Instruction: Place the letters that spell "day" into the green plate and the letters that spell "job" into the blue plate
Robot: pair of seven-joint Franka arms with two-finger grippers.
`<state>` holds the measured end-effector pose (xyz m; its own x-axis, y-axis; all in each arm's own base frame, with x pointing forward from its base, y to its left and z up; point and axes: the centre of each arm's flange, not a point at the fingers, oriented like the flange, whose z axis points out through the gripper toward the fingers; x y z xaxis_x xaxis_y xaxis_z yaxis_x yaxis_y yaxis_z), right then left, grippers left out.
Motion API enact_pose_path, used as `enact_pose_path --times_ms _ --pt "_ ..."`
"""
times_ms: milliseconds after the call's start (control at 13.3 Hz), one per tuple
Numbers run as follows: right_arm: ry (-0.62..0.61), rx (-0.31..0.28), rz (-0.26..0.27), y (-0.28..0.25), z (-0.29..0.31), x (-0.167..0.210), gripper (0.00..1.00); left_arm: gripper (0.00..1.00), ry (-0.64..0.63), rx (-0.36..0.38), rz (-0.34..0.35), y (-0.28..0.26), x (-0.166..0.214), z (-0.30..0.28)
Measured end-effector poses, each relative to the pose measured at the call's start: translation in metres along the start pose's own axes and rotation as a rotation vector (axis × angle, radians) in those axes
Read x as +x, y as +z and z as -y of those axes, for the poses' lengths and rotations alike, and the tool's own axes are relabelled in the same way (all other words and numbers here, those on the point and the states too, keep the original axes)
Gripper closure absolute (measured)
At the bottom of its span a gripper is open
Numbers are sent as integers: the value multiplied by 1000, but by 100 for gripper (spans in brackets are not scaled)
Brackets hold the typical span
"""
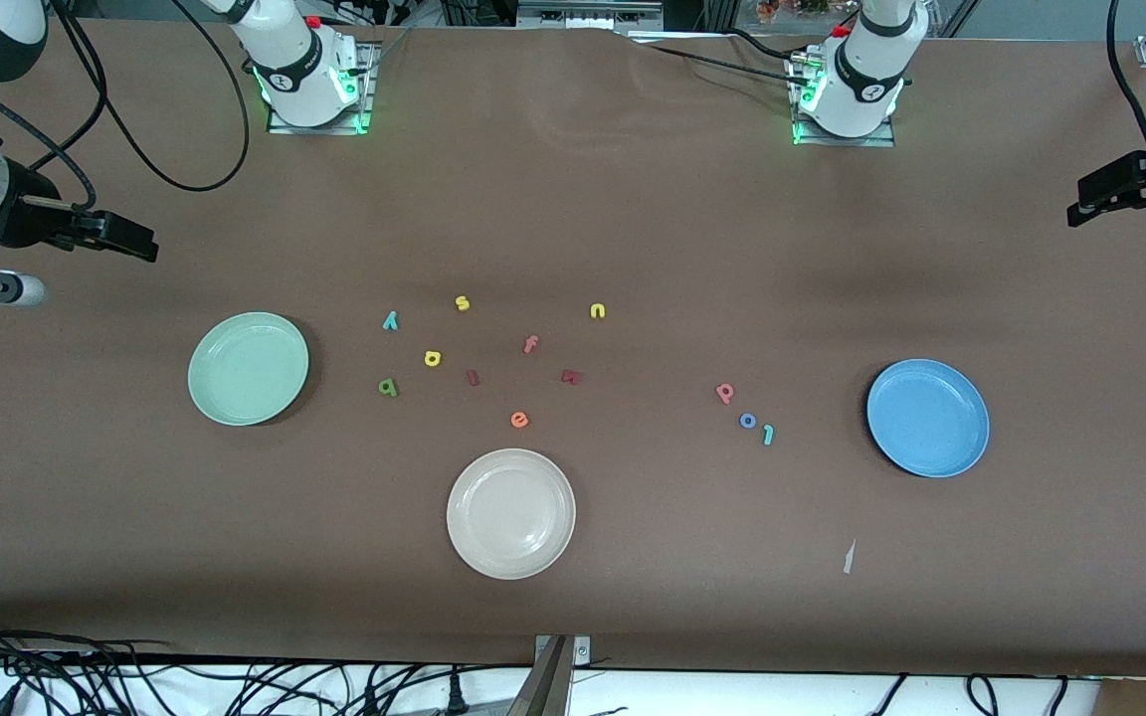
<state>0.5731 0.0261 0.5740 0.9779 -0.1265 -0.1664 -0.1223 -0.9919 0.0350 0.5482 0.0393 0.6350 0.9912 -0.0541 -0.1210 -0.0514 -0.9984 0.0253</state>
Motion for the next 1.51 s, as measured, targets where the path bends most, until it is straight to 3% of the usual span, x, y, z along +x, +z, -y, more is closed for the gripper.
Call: enact_pose_path --times_ms 1506 --pt "-8 -3 19 10 6 5 0 0 -7 0 -6 -1 0 4"
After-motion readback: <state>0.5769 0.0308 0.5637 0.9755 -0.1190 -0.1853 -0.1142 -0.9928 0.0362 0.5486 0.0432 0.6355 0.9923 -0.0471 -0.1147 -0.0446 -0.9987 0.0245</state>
